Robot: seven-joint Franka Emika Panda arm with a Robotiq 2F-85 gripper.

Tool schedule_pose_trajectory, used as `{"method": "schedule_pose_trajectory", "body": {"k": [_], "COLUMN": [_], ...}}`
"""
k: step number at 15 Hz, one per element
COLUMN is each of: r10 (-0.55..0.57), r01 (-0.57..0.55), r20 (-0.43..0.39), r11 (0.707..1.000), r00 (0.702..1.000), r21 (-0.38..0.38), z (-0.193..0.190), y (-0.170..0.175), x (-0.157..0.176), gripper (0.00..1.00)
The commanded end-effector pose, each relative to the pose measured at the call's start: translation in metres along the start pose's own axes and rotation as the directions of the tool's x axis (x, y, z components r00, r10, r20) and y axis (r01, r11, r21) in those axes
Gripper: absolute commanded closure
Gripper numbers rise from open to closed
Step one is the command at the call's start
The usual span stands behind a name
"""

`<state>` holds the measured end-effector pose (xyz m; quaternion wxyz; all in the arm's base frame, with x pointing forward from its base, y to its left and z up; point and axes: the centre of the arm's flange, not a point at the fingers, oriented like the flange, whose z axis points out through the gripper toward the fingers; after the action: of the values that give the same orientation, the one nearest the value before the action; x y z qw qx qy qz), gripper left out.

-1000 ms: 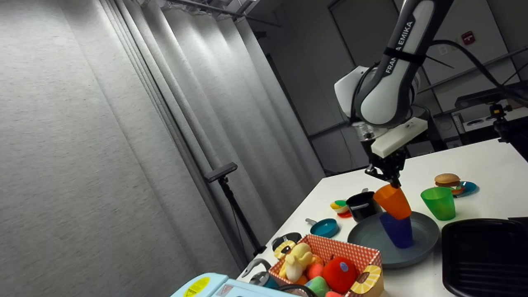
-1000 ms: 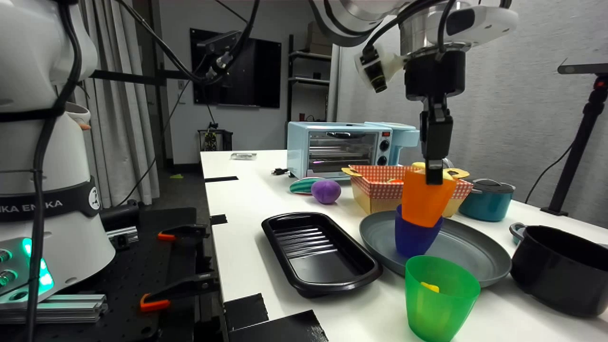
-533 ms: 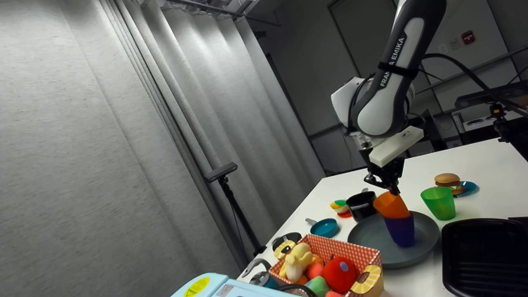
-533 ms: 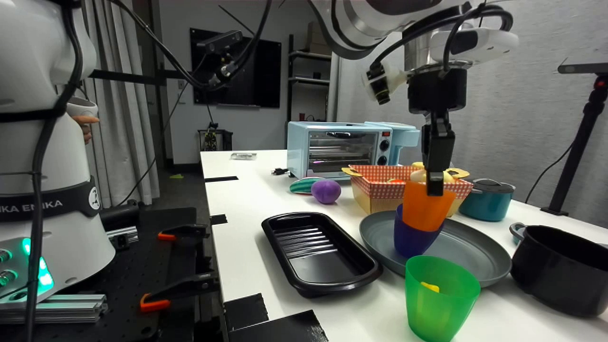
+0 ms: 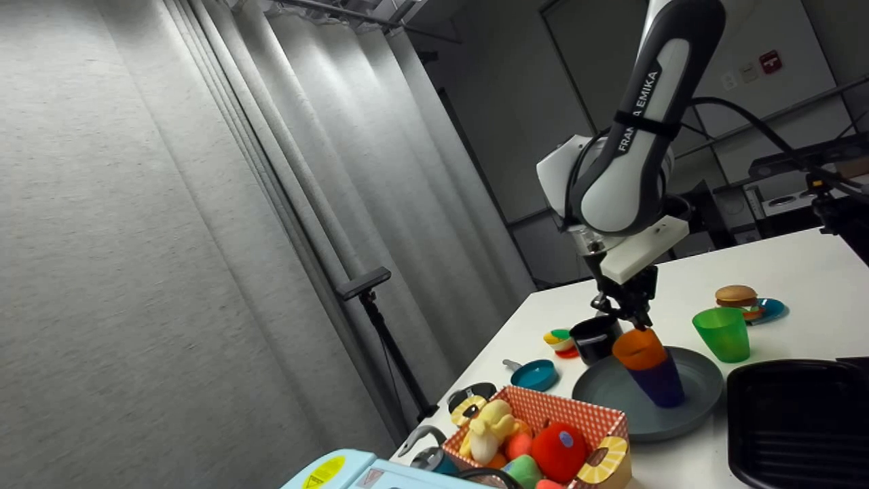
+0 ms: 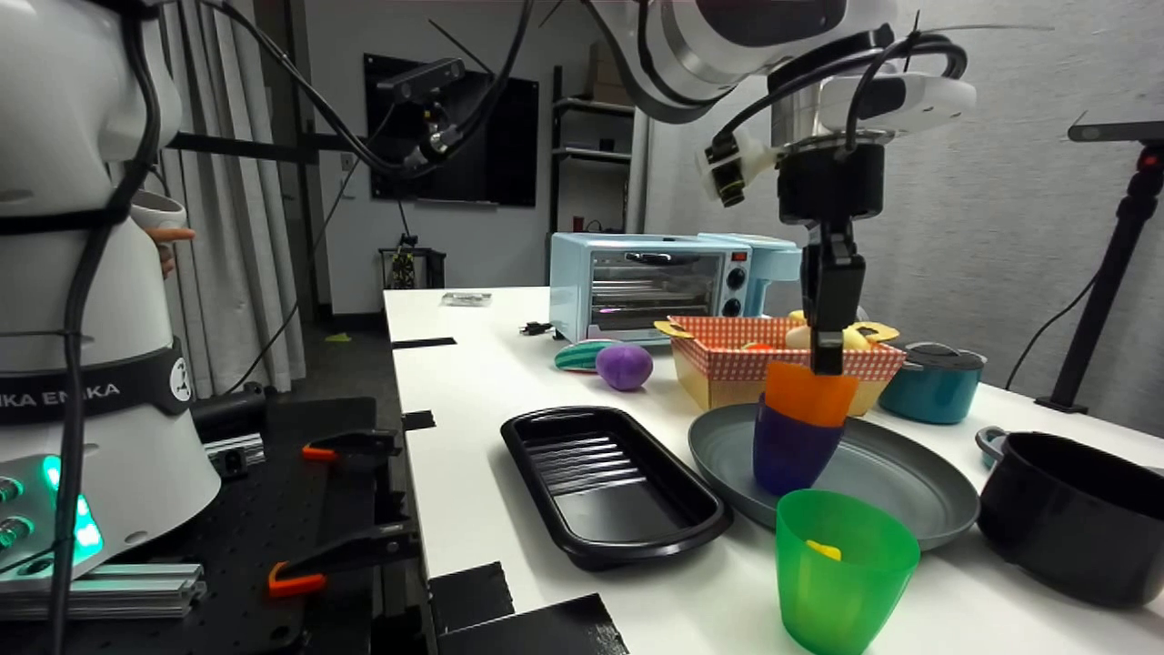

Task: Move the orange cup and put it in the blue cup

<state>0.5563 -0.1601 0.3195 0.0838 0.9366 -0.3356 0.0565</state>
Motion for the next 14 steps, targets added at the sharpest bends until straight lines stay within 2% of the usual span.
{"method": "schedule_pose_trajectory", "body": {"k": [1,8,9,14], "r10": [-0.005,-0.031,-0.036,-0.052], "r01": [0.005,0.031,0.036,0.053], "r20": [0.014,0.017,0.014,0.032], "r11": [1.000,1.000,0.999,0.998], "r00": [1.000,0.999,0.999,0.998], "r21": [-0.005,-0.004,-0.004,-0.020], "z": [0.000,-0.004,-0.004,-0.001], "y": [-0.010,-0.021,-0.021,-0.021], "x": [0.001,-0.011,-0.014,-0.031], "gripper": [0.56,0.04,0.00,0.00]}}
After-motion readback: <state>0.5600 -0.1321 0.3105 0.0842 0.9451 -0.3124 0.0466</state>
